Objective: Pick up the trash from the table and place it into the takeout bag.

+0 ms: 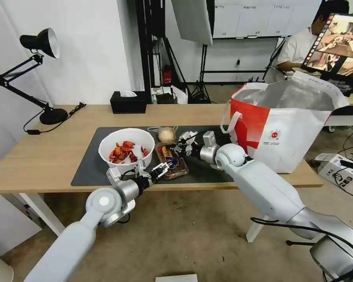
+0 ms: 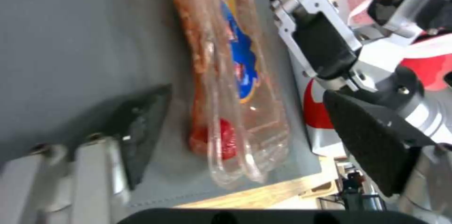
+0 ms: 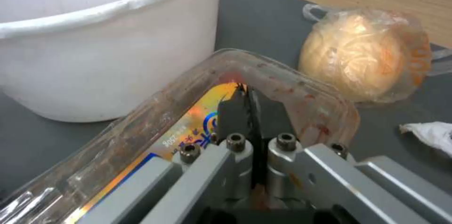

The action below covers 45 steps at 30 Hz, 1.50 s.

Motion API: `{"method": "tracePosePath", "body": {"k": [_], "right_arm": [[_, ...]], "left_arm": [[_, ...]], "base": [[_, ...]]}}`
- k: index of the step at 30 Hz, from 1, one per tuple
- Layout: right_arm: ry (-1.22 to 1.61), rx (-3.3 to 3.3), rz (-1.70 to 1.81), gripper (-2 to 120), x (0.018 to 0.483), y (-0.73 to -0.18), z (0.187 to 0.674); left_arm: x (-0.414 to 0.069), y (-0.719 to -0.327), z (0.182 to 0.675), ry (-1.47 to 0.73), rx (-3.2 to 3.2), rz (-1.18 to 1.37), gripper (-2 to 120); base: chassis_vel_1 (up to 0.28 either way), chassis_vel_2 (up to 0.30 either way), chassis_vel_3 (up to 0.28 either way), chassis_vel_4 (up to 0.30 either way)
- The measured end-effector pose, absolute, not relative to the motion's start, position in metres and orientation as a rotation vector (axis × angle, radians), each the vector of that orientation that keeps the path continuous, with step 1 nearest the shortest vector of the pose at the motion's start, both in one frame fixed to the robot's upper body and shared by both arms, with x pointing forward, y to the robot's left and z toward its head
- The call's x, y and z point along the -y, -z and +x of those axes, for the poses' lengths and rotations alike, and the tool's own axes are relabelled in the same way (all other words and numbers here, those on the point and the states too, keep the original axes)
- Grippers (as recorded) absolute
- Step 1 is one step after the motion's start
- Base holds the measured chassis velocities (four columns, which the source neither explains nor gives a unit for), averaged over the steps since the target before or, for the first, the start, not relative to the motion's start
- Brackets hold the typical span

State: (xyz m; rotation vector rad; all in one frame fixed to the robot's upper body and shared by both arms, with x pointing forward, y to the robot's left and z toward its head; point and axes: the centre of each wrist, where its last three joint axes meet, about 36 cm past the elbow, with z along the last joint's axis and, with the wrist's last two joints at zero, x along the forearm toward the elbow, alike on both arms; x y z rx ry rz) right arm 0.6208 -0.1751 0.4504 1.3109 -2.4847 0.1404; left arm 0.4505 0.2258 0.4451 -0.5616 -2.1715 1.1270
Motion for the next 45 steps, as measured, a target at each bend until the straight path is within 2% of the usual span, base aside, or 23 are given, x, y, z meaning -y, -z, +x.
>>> {"method": "tracePosePath", "body": {"k": [3, 4, 7, 8, 11, 12, 15, 16, 19, 20, 22, 36, 45], "right_arm": [[-0.140, 2.485, 1.308, 0, 0.176, -0.449, 0.619], [-0.140, 2.485, 1.308, 0, 0.176, -0.449, 0.619], [-0.138, 2.489, 1.303, 0, 0.178, -0.450, 0.619], [-0.138, 2.489, 1.303, 0, 0.178, -0.450, 0.619], [-0.135, 2.492, 1.298, 0, 0.180, -0.451, 0.618], [-0.135, 2.492, 1.298, 0, 0.180, -0.451, 0.618], [-0.125, 2.495, 1.294, 0, 0.181, -0.450, 0.617], [-0.125, 2.495, 1.294, 0, 0.181, -0.450, 0.617], [-0.101, 2.506, 1.295, 0, 0.183, -0.452, 0.615], [-0.101, 2.506, 1.295, 0, 0.183, -0.452, 0.615], [-0.077, 2.521, 1.300, 0, 0.187, -0.456, 0.612], [0.056, 2.664, 1.283, 0, 0.227, -0.481, 0.577], [0.257, 2.844, 1.060, 0, 0.263, -0.480, 0.504]], "left_arm": [[-0.226, -0.443, 0.451, -1.119, 2.173, -0.537, 69], [-0.226, -0.443, 0.451, -1.119, 2.173, -0.537, 69], [-0.227, -0.441, 0.451, -1.111, 2.173, -0.525, 53], [-0.227, -0.441, 0.451, -1.111, 2.173, -0.525, 53], [-0.226, -0.440, 0.451, -1.104, 2.171, -0.521, 40], [-0.226, -0.440, 0.451, -1.104, 2.171, -0.521, 40], [-0.226, -0.439, 0.450, -1.098, 2.167, -0.522, 25], [-0.226, -0.439, 0.450, -1.098, 2.167, -0.522, 25], [-0.227, -0.441, 0.450, -1.096, 2.170, -0.526, 11], [-0.227, -0.441, 0.450, -1.096, 2.170, -0.526, 11], [-0.227, -0.442, 0.449, -1.093, 2.174, -0.527, 1], [-0.227, -0.461, 0.440, -1.110, 2.231, -0.560, 0], [-0.240, -0.513, 0.428, -1.030, 2.411, -0.668, 0]], "base": [[0.000, 0.000, 0.000, 0.000], [0.000, 0.000, 0.000, 0.000], [0.000, 0.000, 0.000, 0.000], [0.000, 0.000, 0.000, 0.000], [0.000, 0.000, 0.000, 0.000], [0.000, 0.000, 0.000, 0.000], [0.000, 0.000, 0.000, 0.000], [0.000, 0.000, 0.000, 0.000], [0.000, 0.000, 0.000, 0.000], [0.000, 0.000, 0.000, 0.000], [0.000, 0.000, 0.000, 0.000], [0.000, 0.000, 0.000, 0.000], [0.000, 0.000, 0.000, 0.000]]}}
